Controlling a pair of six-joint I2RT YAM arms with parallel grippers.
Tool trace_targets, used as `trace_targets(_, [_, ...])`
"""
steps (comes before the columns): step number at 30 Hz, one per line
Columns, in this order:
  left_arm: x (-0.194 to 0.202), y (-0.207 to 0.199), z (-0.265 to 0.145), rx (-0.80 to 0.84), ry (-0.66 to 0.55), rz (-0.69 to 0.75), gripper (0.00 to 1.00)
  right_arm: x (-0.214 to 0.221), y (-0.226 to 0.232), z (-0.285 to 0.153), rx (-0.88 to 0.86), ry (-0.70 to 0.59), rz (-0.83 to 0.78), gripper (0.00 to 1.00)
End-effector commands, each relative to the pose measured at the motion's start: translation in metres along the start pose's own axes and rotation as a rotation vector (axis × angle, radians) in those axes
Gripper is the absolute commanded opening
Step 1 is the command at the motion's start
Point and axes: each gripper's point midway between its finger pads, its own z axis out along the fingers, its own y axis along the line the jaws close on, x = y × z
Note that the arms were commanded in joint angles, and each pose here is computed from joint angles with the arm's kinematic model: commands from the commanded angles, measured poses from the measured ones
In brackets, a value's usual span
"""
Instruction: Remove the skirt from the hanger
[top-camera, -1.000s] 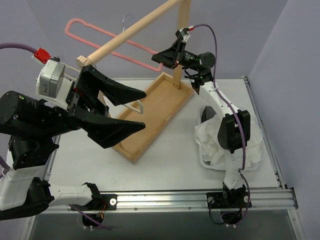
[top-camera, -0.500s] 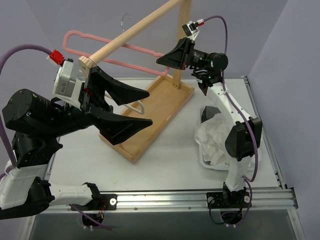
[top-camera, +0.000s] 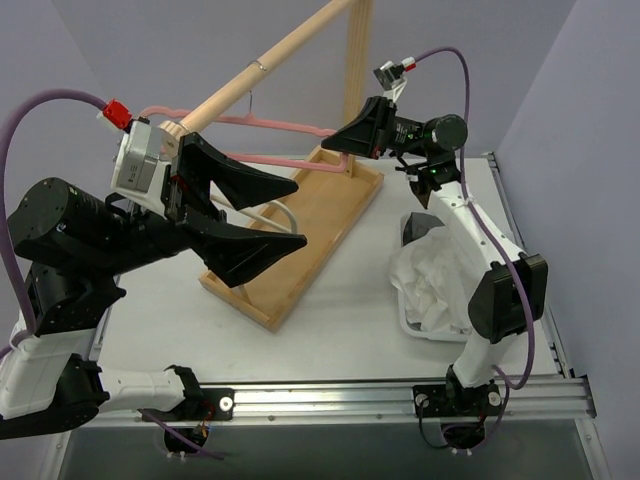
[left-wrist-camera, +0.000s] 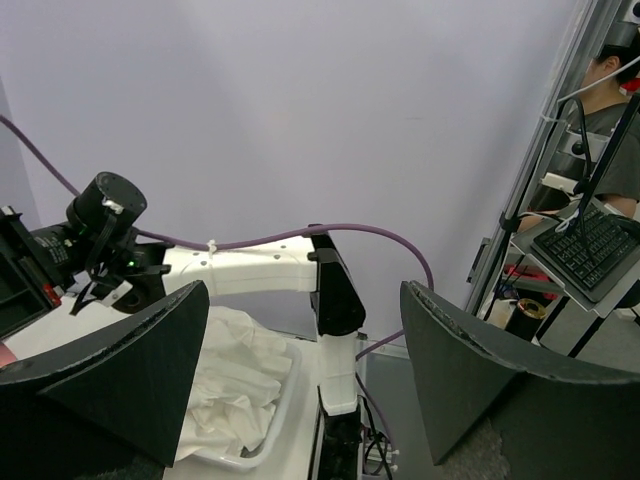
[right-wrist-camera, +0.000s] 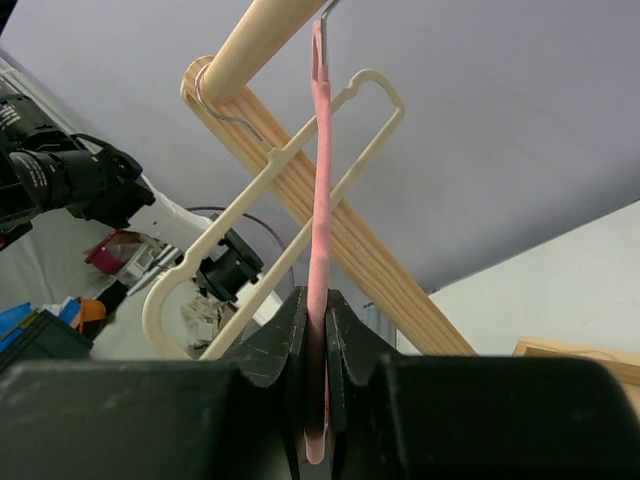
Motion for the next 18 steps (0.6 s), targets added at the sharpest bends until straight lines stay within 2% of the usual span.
trace_targets(1, [-0.007, 0.001, -0.003, -0.018, -0.02, 0.019, 0.86, -0.001, 0.03, -0.006, -0.012, 0.0, -0.162, 0.0])
trace_targets(5, [-0.006, 0.006, -0.003, -0.044, -0.017, 0.01, 0.86, 0.009, 0.014, -0.009, 0.049, 0.01, -0.117, 0.0])
trace_targets(7, [-0.002, 0.012, -0.001, -0.068, 0.0, 0.002, 0.86, 0.012, 0.003, -0.011, 0.095, 0.011, -0.165, 0.0])
trace_targets(8, [0.001, 0.014, -0.001, -0.083, 0.008, 0.0, 0.86, 0.02, -0.012, -0.014, 0.165, 0.03, -0.089, 0.0])
trace_targets(9, [0.006, 0.02, -0.001, -0.105, 0.027, -0.006, 0.86, 0.023, -0.02, -0.015, 0.211, 0.039, -0.089, 0.0])
trace_targets(10, [0.008, 0.026, -0.001, -0.14, 0.03, -0.006, 0.86, 0.019, -0.025, -0.014, 0.244, 0.059, -0.216, 0.0])
trace_targets(11, [0.014, 0.031, -0.002, -0.164, 0.047, -0.012, 0.86, 0.031, -0.048, -0.021, 0.359, 0.084, -0.135, 0.0])
trace_targets(12, [0.017, 0.036, -0.001, -0.186, 0.056, -0.016, 0.86, 0.033, -0.056, -0.023, 0.403, 0.099, -0.151, 0.0])
trace_targets(13, [0.018, 0.041, -0.002, -0.217, 0.057, -0.019, 0.86, 0.033, -0.06, -0.025, 0.43, 0.113, -0.198, 0.01])
trace_targets(14, [0.022, 0.044, -0.002, -0.23, 0.069, -0.02, 0.86, 0.038, -0.067, -0.027, 0.465, 0.122, -0.179, 0.03])
trace_targets(18, [0.029, 0.055, -0.003, -0.281, 0.084, -0.026, 0.86, 0.039, -0.079, -0.036, 0.549, 0.114, -0.189, 0.18])
